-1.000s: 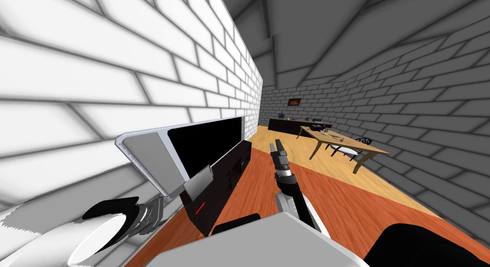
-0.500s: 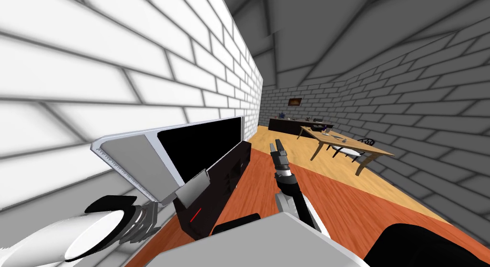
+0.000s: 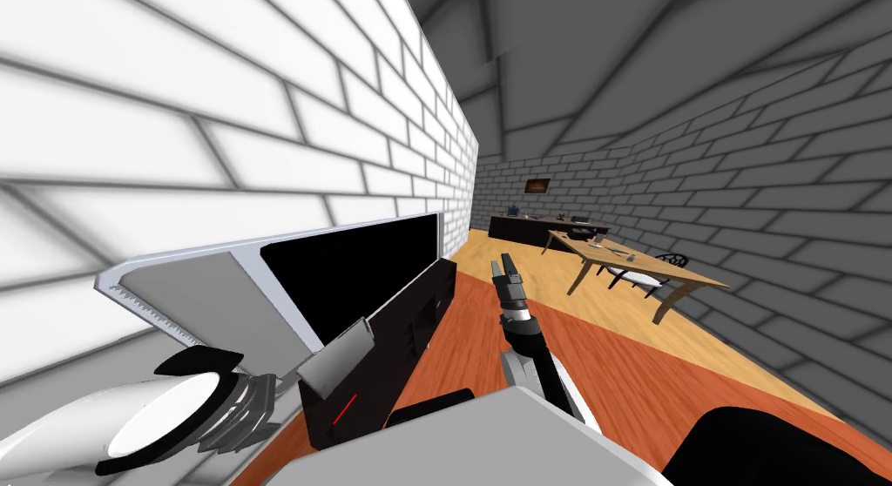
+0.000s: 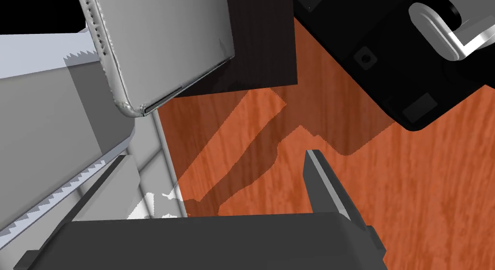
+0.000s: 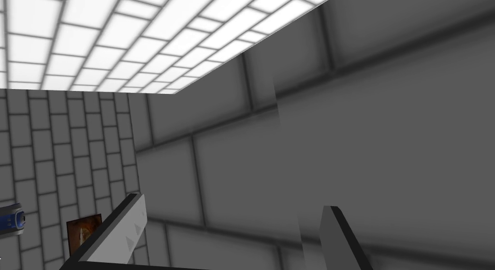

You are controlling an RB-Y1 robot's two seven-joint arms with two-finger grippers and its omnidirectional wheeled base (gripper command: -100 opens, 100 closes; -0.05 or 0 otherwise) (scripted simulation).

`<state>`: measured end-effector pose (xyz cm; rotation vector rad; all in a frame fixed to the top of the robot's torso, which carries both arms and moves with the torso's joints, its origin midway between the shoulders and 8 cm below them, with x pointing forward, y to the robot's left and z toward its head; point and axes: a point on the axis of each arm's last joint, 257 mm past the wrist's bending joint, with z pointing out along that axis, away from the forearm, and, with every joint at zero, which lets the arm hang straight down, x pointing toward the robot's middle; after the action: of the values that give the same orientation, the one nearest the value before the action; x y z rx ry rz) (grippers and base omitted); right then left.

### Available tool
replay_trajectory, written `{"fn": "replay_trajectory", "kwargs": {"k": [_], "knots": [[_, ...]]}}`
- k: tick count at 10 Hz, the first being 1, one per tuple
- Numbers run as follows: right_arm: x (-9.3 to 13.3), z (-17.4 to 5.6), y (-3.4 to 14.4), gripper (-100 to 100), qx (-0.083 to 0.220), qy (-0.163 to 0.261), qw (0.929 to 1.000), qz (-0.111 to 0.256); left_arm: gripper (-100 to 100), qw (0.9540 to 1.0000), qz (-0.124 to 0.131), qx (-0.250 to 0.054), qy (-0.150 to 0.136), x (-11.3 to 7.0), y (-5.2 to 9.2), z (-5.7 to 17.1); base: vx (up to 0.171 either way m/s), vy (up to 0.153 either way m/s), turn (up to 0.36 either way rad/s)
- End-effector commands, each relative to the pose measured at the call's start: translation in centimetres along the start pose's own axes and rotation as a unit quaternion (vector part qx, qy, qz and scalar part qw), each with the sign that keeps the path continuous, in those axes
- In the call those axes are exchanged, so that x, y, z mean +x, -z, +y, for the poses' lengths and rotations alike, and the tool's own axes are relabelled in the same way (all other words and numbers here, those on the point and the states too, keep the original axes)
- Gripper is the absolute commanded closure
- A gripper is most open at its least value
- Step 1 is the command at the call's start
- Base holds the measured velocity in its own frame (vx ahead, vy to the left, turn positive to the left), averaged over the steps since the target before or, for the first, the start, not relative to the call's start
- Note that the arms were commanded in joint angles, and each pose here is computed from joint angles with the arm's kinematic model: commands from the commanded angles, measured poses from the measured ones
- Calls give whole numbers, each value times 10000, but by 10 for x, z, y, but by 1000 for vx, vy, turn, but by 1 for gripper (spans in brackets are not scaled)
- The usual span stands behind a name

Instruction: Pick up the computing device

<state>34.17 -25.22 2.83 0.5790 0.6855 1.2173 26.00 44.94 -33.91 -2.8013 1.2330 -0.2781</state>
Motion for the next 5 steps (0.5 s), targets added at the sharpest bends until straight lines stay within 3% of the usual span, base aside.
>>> {"fn": "replay_trajectory", "kwargs": {"k": [1, 5], "knots": [[0, 0, 0, 0, 0, 0, 10000, 0, -100, 9997, -120, -156, 145, -6, 5, 2, 81, -30, -3], [0, 0, 0, 0, 0, 0, 10000, 0, -100, 9969, -349, -475, 529, -15, 20, 6, 117, -57, -6]]}}
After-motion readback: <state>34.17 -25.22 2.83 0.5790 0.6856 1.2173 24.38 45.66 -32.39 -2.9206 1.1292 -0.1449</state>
